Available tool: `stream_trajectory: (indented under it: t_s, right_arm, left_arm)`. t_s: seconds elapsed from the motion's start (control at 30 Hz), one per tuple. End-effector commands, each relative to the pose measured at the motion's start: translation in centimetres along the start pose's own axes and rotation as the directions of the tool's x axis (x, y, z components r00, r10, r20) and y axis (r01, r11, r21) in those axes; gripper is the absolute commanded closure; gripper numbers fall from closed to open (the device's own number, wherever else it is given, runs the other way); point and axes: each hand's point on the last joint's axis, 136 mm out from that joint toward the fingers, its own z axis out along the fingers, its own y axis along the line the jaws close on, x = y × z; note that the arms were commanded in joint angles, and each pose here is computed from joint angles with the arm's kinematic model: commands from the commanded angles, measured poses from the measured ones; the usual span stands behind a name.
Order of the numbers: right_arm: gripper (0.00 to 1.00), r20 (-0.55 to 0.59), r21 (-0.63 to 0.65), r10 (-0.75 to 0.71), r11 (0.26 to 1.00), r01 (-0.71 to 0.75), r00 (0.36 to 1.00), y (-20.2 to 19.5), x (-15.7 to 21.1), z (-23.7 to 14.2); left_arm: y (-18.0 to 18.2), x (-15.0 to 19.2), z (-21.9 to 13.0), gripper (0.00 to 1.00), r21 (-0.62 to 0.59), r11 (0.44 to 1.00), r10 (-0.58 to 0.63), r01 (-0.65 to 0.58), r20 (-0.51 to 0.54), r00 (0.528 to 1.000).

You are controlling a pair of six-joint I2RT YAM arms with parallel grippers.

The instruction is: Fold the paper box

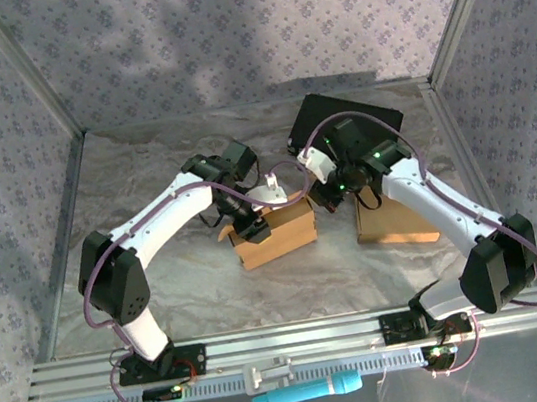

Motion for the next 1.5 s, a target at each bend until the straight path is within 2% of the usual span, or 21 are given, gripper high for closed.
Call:
stream_trajectory:
  t_s: [0.0,0.33,0.77,1.17,1.43,1.47]
  right_arm:
    - [1.0,-0.026,-0.001,0.05,0.999,-0.05,0.998,0.5,0.1,-0.6]
    - [1.0,-0.059,0.048,0.26,0.965,-0.258,0.964,0.4,1.1,-0.2]
    - [1.0,-0.06,0.089,0.505,0.862,-0.499,0.861,1.2,0.4,-0.1]
    - [1.0,-0.069,0.076,0.579,0.815,-0.574,0.812,1.6,0.0,0.1]
    - [1.0,-0.047,0.114,0.534,0.842,-0.527,0.844,1.5,1.8,1.1]
    - [1.0,-0.062,0.128,0.529,0.845,-0.519,0.846,1.6,2.9,1.7]
  left_arm:
    - [-0.1,-0.4,-0.3,0.49,0.019,1.0,-0.001,0.001,0.008,1.0]
    - [0.0,-0.8,-0.2,0.52,0.021,1.0,-0.02,0.02,0.013,1.0]
    - [0.1,-1.3,0.2,0.53,0.005,1.0,-0.029,0.029,0.016,0.999]
    - [0.3,-1.6,0.3,0.52,-0.005,1.0,-0.028,0.029,0.018,0.999]
    - [0.6,-1.6,0.5,0.51,-0.014,0.999,-0.029,0.03,0.018,0.999]
    - [0.6,-1.6,0.6,0.51,-0.016,0.999,-0.03,0.03,0.016,0.999]
